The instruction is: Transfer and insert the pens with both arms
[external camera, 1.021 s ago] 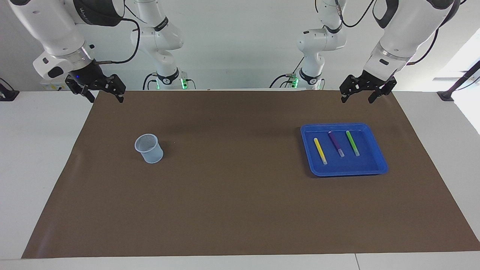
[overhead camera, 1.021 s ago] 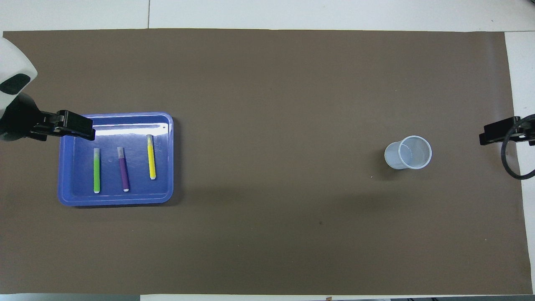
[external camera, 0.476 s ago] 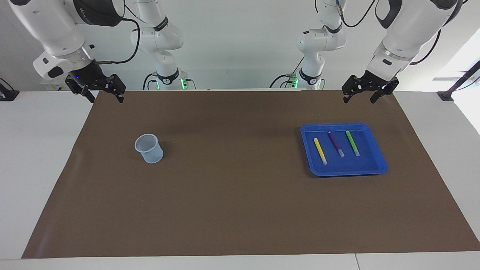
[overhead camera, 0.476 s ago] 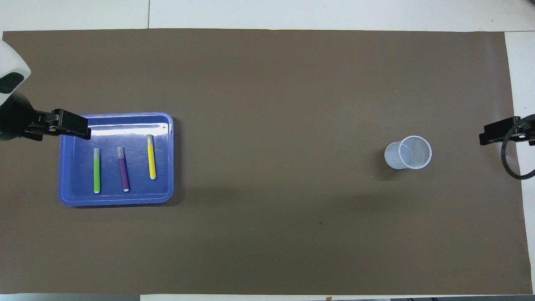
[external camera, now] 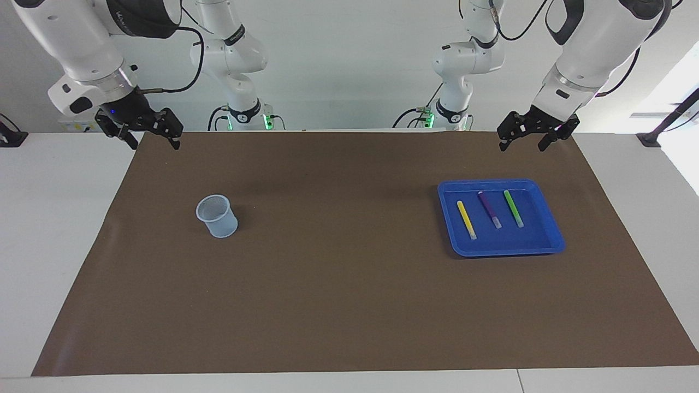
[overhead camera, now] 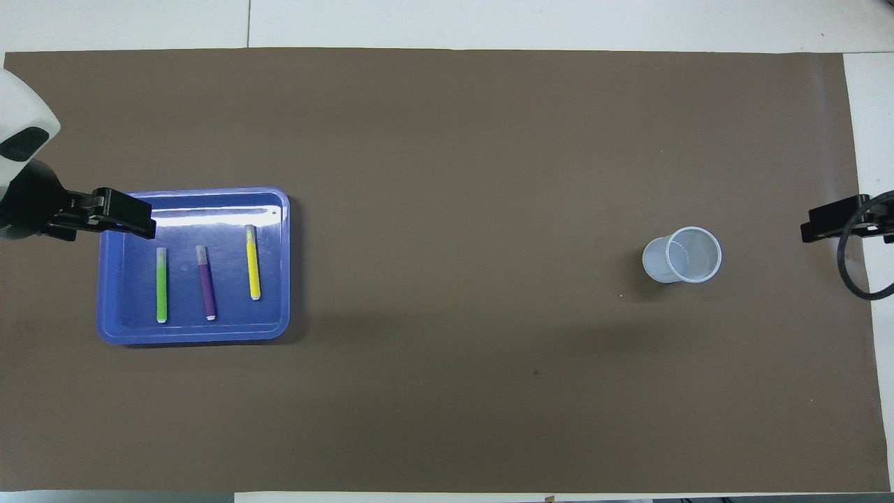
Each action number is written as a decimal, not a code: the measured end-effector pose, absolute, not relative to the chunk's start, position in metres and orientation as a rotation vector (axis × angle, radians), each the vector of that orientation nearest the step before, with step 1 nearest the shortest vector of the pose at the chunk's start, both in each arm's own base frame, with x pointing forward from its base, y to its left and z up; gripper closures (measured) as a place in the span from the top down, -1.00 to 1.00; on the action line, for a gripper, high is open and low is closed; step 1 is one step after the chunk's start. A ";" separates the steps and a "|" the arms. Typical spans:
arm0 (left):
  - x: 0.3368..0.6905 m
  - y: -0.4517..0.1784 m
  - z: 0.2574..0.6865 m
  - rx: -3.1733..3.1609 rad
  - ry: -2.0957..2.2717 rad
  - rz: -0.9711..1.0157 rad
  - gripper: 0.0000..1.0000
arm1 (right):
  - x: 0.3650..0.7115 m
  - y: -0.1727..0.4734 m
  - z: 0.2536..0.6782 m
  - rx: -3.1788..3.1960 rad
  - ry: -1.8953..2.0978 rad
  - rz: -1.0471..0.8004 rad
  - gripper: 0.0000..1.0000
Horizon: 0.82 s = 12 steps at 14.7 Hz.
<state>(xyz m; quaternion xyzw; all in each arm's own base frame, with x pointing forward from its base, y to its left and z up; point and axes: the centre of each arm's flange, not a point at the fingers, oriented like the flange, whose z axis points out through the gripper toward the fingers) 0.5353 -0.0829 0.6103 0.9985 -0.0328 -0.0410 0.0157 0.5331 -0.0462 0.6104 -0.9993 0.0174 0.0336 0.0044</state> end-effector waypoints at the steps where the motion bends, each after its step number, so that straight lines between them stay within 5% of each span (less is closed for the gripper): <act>1: 0.533 -0.083 0.606 3.107 -0.101 -0.137 1.00 | 0.533 -0.046 0.610 -3.131 0.054 0.105 1.00; 12: 0.523 0.028 0.496 3.116 -0.091 -0.082 1.00 | 0.533 -0.046 0.610 -3.131 0.055 0.105 1.00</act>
